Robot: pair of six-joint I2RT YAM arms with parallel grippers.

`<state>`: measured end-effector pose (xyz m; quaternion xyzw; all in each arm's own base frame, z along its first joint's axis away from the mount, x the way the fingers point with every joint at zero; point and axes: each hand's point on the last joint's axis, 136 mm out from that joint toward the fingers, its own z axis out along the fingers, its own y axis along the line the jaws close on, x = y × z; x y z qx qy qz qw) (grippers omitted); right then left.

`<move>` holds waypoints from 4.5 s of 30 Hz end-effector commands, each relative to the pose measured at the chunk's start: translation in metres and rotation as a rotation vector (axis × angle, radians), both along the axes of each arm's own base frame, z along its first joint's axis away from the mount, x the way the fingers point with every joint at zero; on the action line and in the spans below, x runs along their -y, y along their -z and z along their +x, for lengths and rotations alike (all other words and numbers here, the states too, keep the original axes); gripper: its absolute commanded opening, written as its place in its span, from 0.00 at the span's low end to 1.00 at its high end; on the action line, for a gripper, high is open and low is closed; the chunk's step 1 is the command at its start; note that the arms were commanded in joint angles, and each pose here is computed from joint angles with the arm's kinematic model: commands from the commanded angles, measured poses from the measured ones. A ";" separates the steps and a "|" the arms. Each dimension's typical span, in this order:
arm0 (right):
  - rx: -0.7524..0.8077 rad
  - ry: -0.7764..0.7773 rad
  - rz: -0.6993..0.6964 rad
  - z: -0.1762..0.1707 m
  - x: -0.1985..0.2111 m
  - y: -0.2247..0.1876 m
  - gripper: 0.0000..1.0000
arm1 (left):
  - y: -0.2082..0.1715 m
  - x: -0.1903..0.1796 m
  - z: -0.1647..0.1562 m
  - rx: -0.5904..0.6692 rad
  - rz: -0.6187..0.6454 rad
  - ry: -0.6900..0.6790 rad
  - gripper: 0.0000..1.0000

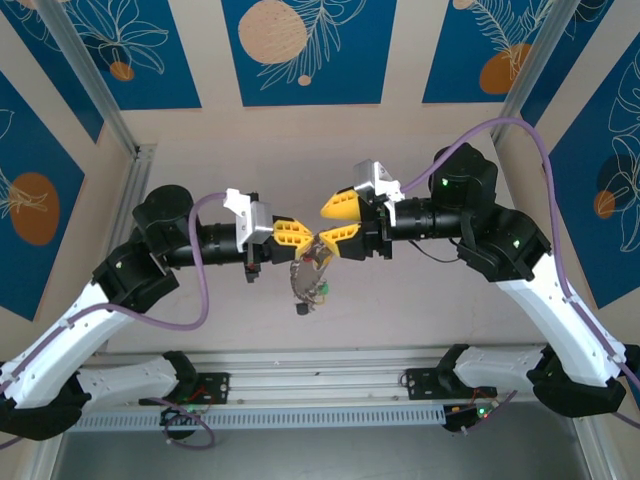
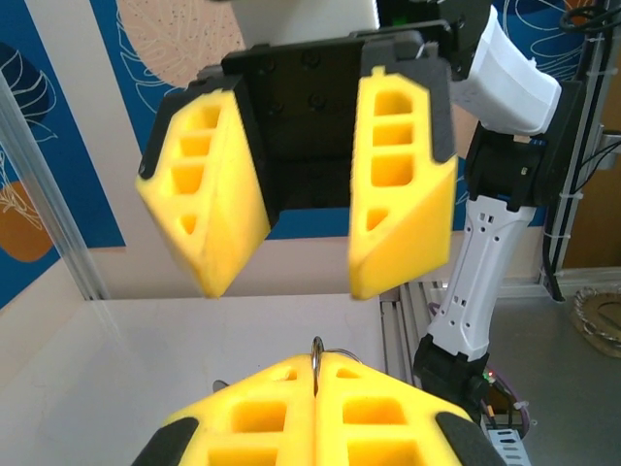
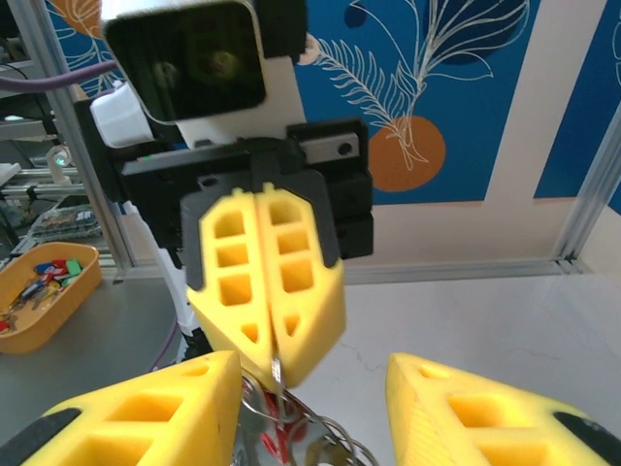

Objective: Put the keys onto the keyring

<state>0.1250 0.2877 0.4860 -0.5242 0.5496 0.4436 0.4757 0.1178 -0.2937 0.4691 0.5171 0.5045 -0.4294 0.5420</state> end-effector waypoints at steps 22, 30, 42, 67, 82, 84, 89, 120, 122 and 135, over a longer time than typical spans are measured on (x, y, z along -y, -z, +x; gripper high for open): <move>-0.114 -0.052 -0.101 -0.007 -0.006 0.031 0.34 | -0.031 -0.006 -0.005 0.076 -0.064 -0.005 0.00; -0.117 -0.055 -0.115 -0.007 -0.006 0.037 0.23 | -0.032 -0.005 -0.005 0.076 -0.067 -0.004 0.00; -0.096 -0.043 -0.121 -0.006 -0.004 0.040 0.00 | -0.034 -0.006 -0.006 0.078 -0.077 -0.004 0.00; 0.064 0.044 -0.241 0.006 0.003 0.040 0.00 | 0.020 -0.023 0.029 -0.153 0.435 -0.216 0.35; 0.071 0.011 -0.278 0.003 -0.004 0.041 0.00 | 0.032 -0.005 0.017 -0.176 0.457 -0.077 0.31; 0.069 0.010 -0.280 0.003 -0.005 0.042 0.00 | 0.032 -0.003 0.015 -0.180 0.452 -0.063 0.31; 0.067 0.008 -0.270 0.003 -0.006 0.041 0.00 | 0.032 0.001 0.012 -0.180 0.444 -0.032 0.31; 0.051 -0.040 -0.234 -0.008 -0.005 0.035 0.00 | 0.036 0.007 0.013 -0.153 0.427 -0.008 0.00; 0.049 -0.041 -0.234 -0.009 -0.005 0.035 0.00 | 0.038 0.007 0.013 -0.148 0.434 -0.012 0.00; 0.000 -0.067 -0.222 -0.014 -0.003 0.040 0.28 | 0.022 0.003 0.007 -0.075 0.351 0.000 0.00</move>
